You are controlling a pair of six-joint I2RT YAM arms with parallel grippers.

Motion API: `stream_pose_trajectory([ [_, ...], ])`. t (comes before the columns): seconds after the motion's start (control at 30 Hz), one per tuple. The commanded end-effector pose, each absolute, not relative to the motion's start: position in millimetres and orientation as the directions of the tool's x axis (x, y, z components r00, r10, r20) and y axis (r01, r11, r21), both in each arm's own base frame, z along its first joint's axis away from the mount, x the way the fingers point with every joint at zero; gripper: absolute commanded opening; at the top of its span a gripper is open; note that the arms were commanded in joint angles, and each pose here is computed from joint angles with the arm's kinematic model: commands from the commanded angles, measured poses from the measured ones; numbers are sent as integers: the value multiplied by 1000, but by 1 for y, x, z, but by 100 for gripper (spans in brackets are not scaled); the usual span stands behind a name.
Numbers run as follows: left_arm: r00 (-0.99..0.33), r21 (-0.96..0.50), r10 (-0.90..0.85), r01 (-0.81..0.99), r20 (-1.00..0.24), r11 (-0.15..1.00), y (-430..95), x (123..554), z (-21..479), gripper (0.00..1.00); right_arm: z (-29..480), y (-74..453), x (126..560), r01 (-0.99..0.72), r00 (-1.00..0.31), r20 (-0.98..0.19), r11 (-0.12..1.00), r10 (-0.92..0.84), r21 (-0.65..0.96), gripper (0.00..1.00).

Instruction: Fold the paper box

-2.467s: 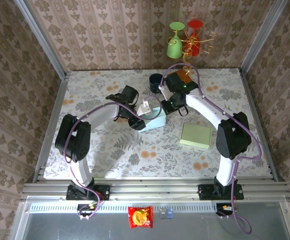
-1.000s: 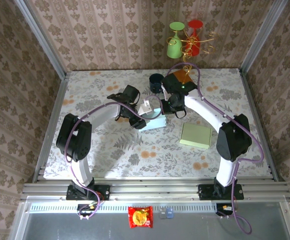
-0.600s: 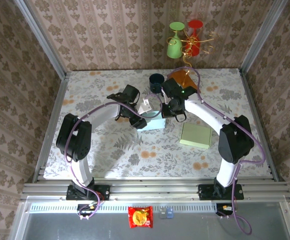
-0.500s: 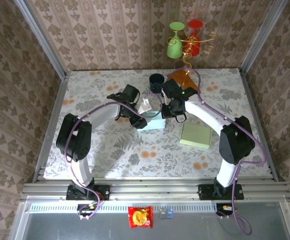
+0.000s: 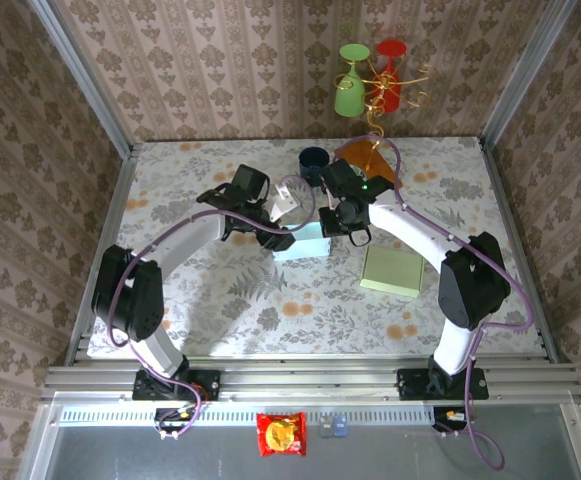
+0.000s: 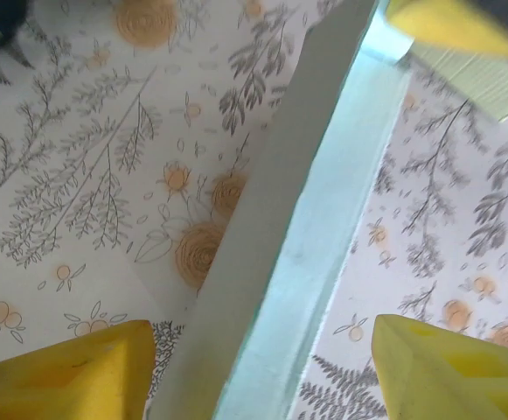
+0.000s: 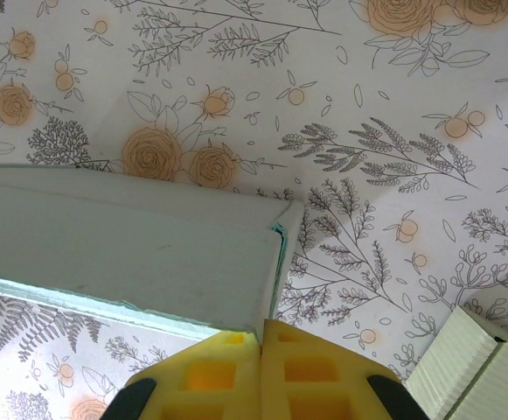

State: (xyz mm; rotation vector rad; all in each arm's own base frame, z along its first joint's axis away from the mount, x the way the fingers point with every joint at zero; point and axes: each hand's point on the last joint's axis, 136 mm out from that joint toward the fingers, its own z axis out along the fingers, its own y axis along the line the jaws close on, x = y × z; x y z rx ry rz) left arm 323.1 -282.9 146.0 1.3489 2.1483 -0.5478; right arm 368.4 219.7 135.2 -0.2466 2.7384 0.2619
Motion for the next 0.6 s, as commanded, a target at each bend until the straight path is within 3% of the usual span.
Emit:
stream_pose_trajectory([
  [0.0, -400, -124, 652, 896, -644, 427, -285, 315, 146, 68, 148, 219, 369, -182, -905, -413, 972, -106, 150, 0],
  [0.33, -401, -74, 622, 873, -673, 482, -280, 324, 168, 68, 147, 223, 367, -165, -908, -411, 973, -85, 163, 0],
  [0.57, -548, -122, 492, 742, -676, 659, -247, 323, 202, 54, 149, 225, 368, -158, -909, -410, 972, -76, 171, 0],
])
